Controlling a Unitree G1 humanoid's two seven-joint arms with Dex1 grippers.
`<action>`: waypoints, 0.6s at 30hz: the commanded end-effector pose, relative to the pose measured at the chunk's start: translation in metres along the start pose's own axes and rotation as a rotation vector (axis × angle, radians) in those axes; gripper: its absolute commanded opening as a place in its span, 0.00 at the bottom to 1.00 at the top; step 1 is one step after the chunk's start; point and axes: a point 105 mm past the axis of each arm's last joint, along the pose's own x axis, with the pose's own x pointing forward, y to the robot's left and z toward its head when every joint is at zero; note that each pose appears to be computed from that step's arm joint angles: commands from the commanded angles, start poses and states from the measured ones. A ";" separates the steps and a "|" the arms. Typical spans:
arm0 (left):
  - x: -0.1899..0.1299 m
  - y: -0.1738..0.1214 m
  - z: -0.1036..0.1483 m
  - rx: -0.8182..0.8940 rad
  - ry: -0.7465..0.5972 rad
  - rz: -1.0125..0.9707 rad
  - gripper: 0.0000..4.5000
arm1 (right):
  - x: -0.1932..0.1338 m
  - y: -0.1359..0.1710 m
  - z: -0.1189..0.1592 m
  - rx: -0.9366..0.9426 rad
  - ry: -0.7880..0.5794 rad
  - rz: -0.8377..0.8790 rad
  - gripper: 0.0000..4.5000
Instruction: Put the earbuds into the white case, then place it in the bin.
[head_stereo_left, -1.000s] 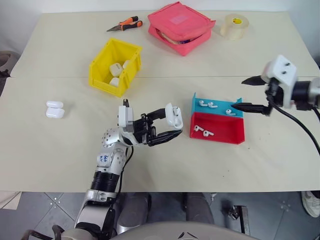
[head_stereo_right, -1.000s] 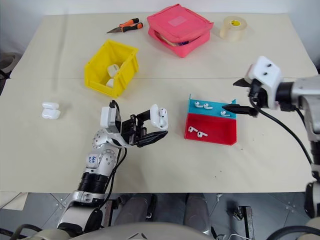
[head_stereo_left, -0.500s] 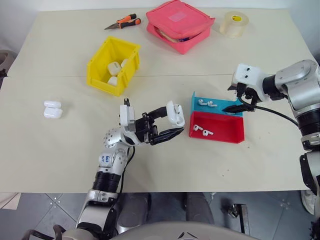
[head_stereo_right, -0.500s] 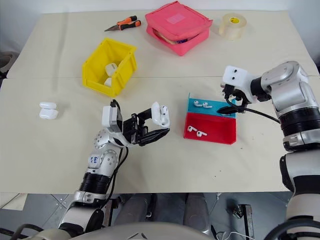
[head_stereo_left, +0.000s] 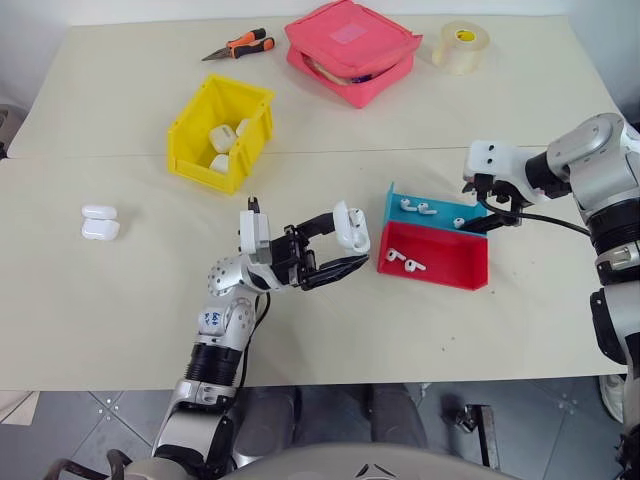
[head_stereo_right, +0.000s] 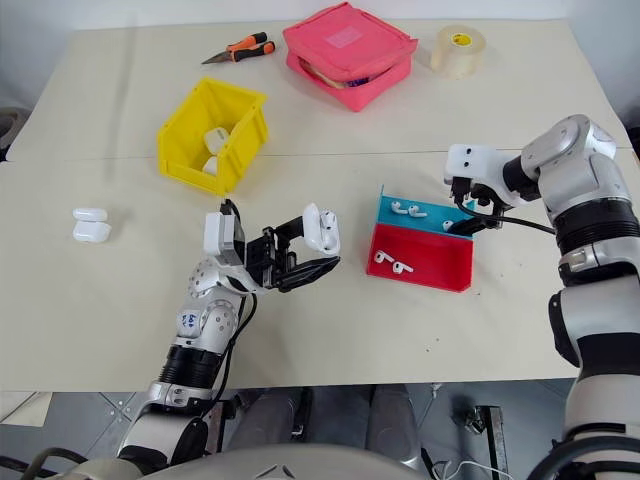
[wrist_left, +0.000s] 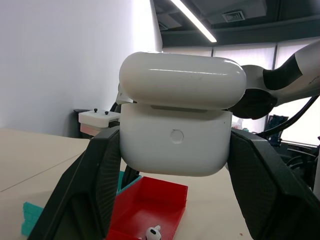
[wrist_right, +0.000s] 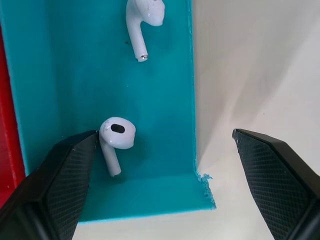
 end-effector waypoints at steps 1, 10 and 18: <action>0.004 -0.003 0.007 0.041 -0.019 -0.014 0.62 | 0.002 0.002 -0.001 -0.001 0.012 0.021 0.91; 0.005 -0.003 0.007 0.038 -0.022 -0.017 0.62 | 0.005 0.006 0.000 -0.005 0.019 0.049 0.42; 0.005 -0.003 0.007 0.039 -0.022 -0.018 0.62 | 0.008 0.008 0.002 -0.012 0.017 0.057 0.42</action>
